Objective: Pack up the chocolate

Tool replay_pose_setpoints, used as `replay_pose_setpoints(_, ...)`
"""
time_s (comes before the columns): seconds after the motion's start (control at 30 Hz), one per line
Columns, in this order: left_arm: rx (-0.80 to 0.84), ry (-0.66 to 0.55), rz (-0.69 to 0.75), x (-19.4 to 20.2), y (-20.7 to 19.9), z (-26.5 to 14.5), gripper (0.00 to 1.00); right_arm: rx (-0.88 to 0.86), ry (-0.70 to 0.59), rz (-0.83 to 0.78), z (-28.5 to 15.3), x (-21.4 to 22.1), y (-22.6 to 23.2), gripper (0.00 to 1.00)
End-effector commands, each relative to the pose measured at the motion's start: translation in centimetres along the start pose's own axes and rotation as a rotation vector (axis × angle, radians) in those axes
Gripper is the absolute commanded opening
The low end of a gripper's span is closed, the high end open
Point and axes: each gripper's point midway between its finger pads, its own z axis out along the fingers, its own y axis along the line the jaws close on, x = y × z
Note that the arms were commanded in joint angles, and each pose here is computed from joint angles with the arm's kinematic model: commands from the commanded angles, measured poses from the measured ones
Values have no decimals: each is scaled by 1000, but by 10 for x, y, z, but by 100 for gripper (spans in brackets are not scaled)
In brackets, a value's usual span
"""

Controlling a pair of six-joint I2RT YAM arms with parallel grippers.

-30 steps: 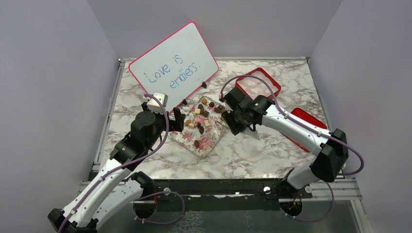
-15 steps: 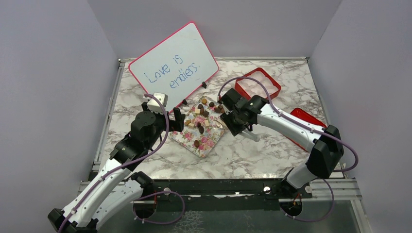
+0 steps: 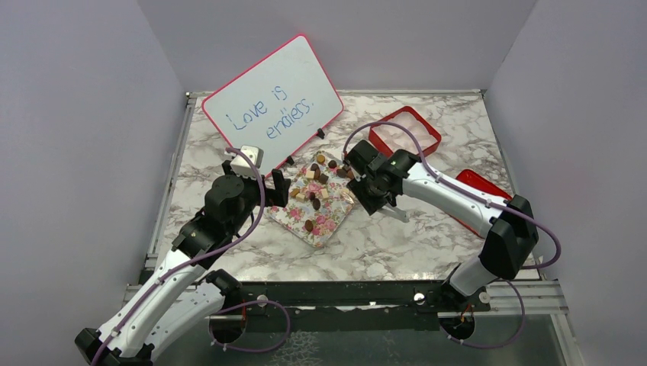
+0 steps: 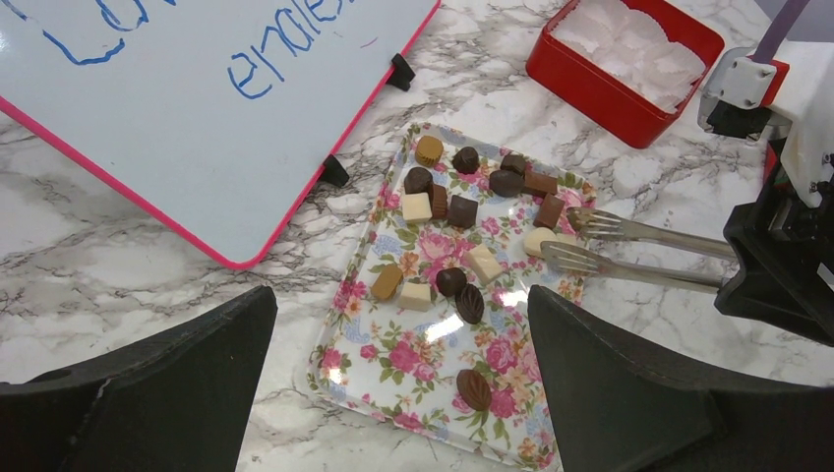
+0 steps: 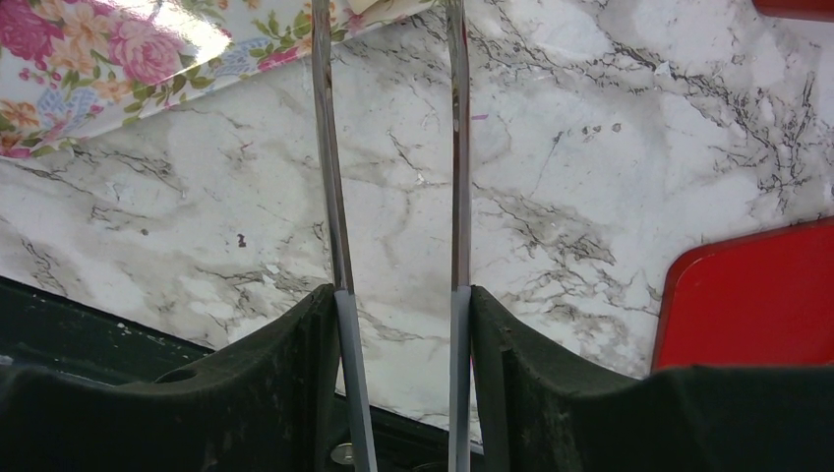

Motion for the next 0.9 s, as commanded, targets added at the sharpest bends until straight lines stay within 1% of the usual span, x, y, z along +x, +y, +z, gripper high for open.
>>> replay_pose_setpoints(0.0, -6, -19, 7, -2, 2, -2, 99, 14, -5, -30, -7, -5, -2, 53)
replay_pose_setpoints(0.27, -6, -21, 7, -2, 2, -2, 99, 8, 18, -55, 3, -5, 4, 52)
replay_pose_setpoints(0.6, -4, -26, 6, -4, 2, -3, 99, 33, -12, -47, -6, -13, 1, 41)
replay_pose_setpoints(0.87, 1, -25, 4, -3, 1, -3, 99, 19, -45, -7, -18, -15, 2, 38)
